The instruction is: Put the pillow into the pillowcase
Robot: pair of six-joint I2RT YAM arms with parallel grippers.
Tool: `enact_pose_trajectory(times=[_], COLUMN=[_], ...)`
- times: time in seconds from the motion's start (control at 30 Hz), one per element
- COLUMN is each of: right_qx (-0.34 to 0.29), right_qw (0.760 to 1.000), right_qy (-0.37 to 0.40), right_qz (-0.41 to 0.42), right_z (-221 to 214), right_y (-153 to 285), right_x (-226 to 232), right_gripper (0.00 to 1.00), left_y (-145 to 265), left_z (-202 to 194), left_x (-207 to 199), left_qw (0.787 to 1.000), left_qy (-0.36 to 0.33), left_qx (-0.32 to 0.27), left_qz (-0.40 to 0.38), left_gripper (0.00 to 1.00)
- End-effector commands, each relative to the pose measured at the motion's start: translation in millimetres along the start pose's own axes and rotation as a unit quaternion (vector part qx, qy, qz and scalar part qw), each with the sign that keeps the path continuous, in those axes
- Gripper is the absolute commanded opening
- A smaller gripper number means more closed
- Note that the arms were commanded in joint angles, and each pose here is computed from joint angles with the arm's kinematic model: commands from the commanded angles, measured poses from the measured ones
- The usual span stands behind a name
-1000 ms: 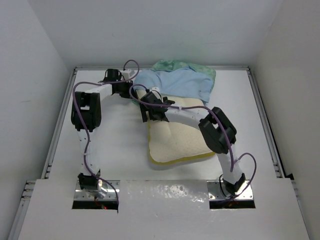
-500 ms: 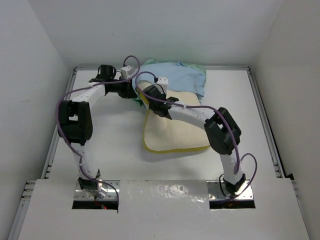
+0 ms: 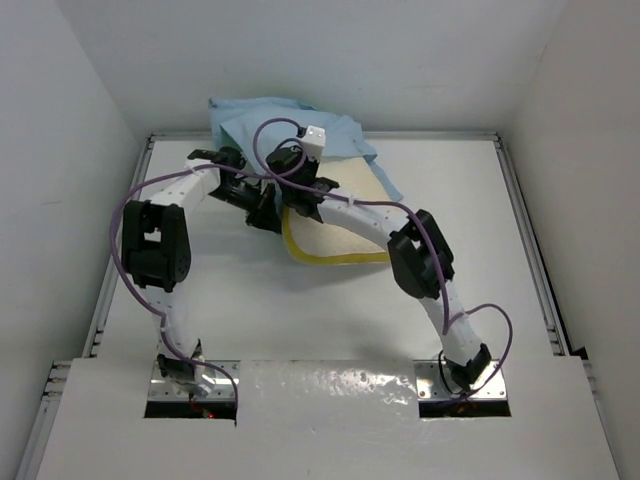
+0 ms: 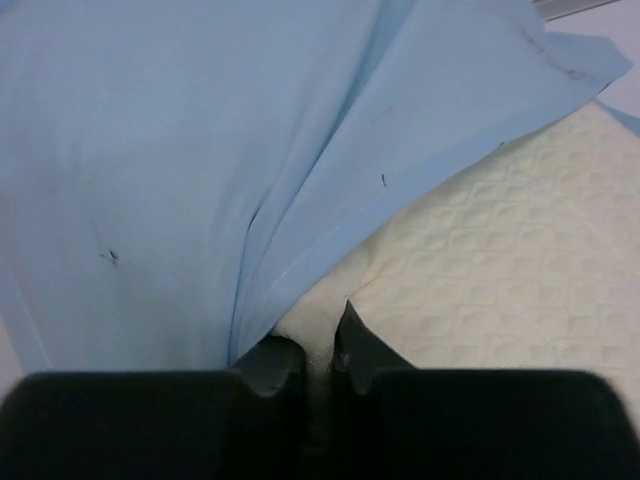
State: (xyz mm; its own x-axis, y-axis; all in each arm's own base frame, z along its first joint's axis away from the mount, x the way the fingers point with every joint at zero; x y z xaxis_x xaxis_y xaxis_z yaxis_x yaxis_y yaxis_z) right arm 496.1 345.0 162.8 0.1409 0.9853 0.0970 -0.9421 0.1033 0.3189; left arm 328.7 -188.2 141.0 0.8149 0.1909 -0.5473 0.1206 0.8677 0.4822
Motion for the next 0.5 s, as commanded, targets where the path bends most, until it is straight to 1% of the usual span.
enact_pose_trajectory(times=[0.0, 0.03, 0.07, 0.1, 0.13, 0.17, 0.2, 0.23, 0.27, 0.3, 0.33, 0.37, 0.4, 0.43, 0.47], right_qx=[-0.027, -0.009, 0.004, 0.001, 0.01, -0.013, -0.01, -0.009, 0.021, 0.016, 0.056, 0.069, 0.068, 0.079, 0.107], right_qw=[0.999, 1.0, 0.999, 0.998, 0.99, 0.984, 0.979, 0.973, 0.961, 0.949, 0.932, 0.924, 0.915, 0.909, 0.898], right_qy=[-0.032, -0.017, -0.011, -0.018, 0.008, 0.004, 0.017, 0.042, 0.074, 0.108, 0.136, 0.146, 0.161, 0.169, 0.18], right_qz=[-0.003, 0.014, 0.035, 0.067, 0.138, 0.178, 0.205, 0.225, 0.265, 0.295, 0.331, 0.348, 0.364, 0.374, 0.387], right_z=[18, 7, -2, 1, -2, 12, 20, 26, 19, 34, 21, 23, 34, 35, 27], right_y=[-22, -21, -12, -4, 10, 21, 38, 48, 64, 82, 100, 111, 125, 130, 140], right_x=[8, 9, 2, 7, 20, 27, 23, 22, 25, 23, 21, 18, 11, 3, -6], right_gripper=[0.18, 0.5, 0.63, 0.76, 0.86, 0.99, 0.99, 0.99, 0.99, 0.99, 0.99, 0.99, 0.99, 0.92, 0.75], left_y=[14, 24, 32, 40, 53, 60, 65, 77, 82, 88, 94, 98, 110, 117, 122], left_z=[10, 7, 5, 0, -12, -22, -31, -43, -52, -53, -57, -54, -35, -21, -6], left_x=[-62, -60, -60, -55, -45, -39, -34, -26, -22, -19, -15, -13, -7, 1, 5], left_qw=[0.997, 0.998, 0.998, 0.999, 0.999, 0.999, 0.998, 0.997, 0.996, 0.995, 0.993, 0.991, 0.989, 0.987, 0.984], left_qy=[-0.051, -0.043, -0.037, -0.026, 0.0, 0.014, 0.026, 0.048, 0.051, 0.05, 0.047, 0.046, 0.025, 0.017, 0.028], left_qx=[-0.025, -0.033, -0.037, -0.042, -0.051, -0.041, -0.035, -0.037, -0.015, -0.007, 0.015, 0.019, 0.014, 0.007, -0.008], left_qz=[-0.048, -0.036, -0.023, -0.012, 0.008, 0.025, 0.037, 0.056, 0.076, 0.091, 0.111, 0.122, 0.146, 0.159, 0.173], left_gripper=[0.0, 0.0, 0.0, 0.0, 0.0, 0.0, 0.0, 0.05, 0.32, 0.46, 0.56, 0.73, 0.74, 0.74, 0.71])
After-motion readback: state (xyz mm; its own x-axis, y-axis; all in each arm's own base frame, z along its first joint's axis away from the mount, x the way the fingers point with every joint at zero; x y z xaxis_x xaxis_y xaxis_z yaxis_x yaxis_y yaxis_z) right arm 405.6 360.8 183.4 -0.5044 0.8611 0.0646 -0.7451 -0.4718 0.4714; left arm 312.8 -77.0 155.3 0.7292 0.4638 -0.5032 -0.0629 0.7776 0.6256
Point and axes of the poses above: each gripper's point midway between its finger pads, its own y axis back along the fingers, its own x axis along the line the jaws close on, z = x × y, the point moved 1 cm from there along y, back along the fingers, and after that the axes turned 8 degrees about y, right-handed, at the moved point
